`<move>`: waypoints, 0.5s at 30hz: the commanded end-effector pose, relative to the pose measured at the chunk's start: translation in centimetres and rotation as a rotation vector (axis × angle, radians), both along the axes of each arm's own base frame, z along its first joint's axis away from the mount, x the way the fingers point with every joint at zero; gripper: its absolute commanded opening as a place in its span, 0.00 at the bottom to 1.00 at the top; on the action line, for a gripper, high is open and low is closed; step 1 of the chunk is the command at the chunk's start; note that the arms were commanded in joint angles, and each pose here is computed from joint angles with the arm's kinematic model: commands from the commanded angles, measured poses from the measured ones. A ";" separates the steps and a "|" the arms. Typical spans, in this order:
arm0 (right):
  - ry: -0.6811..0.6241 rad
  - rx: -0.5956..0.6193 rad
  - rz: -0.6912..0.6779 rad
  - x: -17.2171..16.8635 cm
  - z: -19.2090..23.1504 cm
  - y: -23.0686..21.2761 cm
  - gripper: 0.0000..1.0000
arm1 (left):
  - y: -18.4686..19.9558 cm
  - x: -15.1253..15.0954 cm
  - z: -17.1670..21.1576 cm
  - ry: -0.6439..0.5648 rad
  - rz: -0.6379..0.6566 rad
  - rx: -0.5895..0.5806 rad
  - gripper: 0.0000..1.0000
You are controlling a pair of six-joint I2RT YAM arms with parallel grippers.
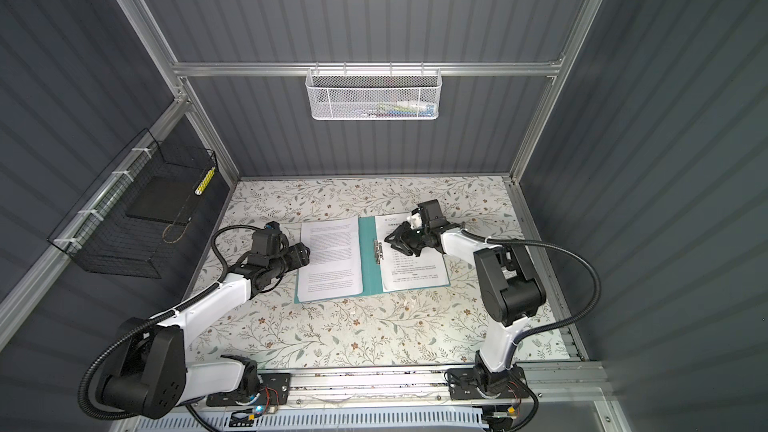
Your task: Put the files into the folder
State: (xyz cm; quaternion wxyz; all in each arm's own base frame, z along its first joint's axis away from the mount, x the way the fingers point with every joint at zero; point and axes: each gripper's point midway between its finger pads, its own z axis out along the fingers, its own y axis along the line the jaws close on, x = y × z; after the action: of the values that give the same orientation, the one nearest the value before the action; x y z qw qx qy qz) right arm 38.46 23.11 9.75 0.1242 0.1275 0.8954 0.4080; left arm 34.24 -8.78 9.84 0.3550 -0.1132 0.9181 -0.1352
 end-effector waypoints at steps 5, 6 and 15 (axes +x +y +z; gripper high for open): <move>-0.111 -0.569 -0.180 0.5 0.6 -13.1 0.58 | 1.5 0.6 -1.0 0.004 0.031 -0.042 0.82; -0.117 -0.599 -0.191 0.6 0.9 -14.1 0.60 | 1.6 0.9 -1.4 0.016 0.030 -0.052 0.82; -0.025 -0.575 -0.293 -0.9 -2.1 -19.7 0.70 | 1.0 -1.4 -4.3 0.120 0.022 -0.199 0.87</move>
State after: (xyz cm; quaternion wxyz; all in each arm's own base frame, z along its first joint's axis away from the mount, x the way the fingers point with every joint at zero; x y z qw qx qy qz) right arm 38.94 4.72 9.43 0.2463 0.2042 0.9384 0.1303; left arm 34.34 -6.77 5.94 0.3113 -0.1652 0.9182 -0.1809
